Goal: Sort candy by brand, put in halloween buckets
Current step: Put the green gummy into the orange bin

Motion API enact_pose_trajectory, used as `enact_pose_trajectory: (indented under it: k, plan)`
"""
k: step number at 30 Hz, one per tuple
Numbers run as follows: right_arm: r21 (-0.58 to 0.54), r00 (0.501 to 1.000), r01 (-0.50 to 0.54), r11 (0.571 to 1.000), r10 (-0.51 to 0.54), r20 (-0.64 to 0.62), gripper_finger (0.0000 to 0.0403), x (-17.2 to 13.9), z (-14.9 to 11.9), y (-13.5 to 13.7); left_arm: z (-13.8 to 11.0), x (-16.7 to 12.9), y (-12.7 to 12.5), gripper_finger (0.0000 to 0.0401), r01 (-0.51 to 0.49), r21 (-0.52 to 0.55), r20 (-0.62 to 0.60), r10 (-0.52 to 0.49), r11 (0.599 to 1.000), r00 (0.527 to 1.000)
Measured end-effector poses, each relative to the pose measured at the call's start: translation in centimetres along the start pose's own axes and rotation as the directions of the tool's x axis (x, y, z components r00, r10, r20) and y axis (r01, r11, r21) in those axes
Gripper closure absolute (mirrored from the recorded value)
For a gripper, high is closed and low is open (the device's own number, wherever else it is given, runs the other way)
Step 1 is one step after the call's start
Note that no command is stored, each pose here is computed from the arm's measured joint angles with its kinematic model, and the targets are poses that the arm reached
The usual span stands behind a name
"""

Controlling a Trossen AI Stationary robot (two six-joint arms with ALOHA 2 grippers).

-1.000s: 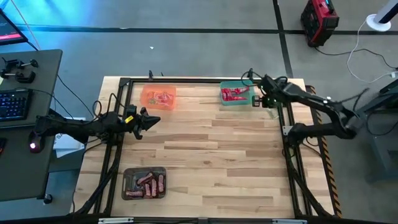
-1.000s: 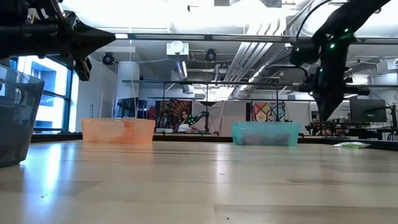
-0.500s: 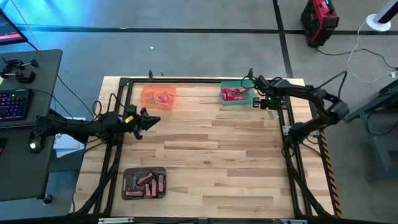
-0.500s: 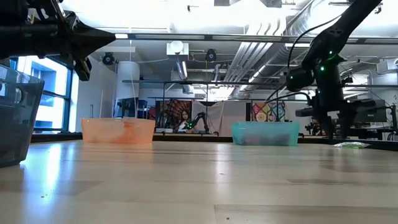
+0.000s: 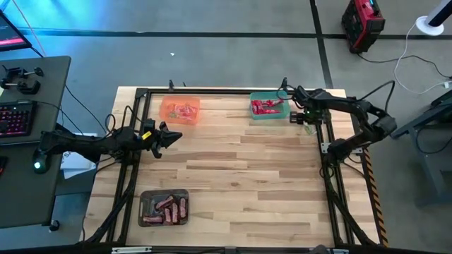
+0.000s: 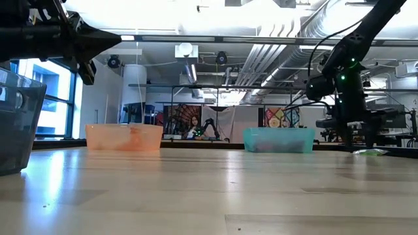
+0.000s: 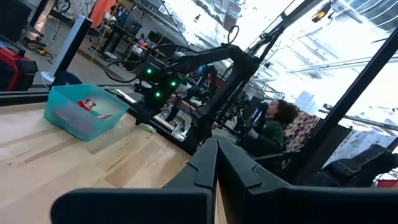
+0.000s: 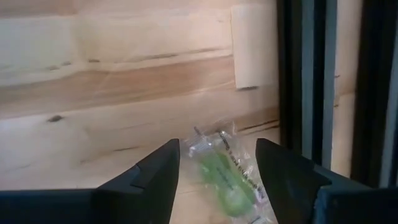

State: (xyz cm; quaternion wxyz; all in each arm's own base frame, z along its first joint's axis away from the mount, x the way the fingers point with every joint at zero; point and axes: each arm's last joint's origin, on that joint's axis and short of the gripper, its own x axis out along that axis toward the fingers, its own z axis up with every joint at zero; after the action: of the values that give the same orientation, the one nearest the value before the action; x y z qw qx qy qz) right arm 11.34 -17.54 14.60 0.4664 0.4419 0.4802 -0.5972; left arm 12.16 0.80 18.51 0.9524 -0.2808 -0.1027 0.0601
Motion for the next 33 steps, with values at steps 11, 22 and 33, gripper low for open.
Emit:
enact_pose_trajectory:
  k: [11, 22, 33]
  plan:
    - [-0.077, 0.998, -0.049, 0.996, 0.047, -0.028, 0.0345, 0.7, -0.2, -0.2, -0.1, 0.0, 0.1, 0.0400, -0.007, 0.002, -0.011, 0.007, 1.000, 1.000]
    - [-0.171, 0.961, -0.224, 0.959, 0.247, 0.122, 0.0399, -5.8, -2.5, -0.1, -0.1, 0.0, 0.1, 0.0400, -0.007, 0.002, -0.012, 0.007, 1.000, 1.000]
    - [-0.410, 0.404, -0.793, 0.451, 0.893, 0.200, 0.0402, -11.2, -4.1, 8.8, -0.1, 0.0, 0.1, 0.0400, -0.008, 0.002, -0.012, 0.008, 1.000, 1.000]
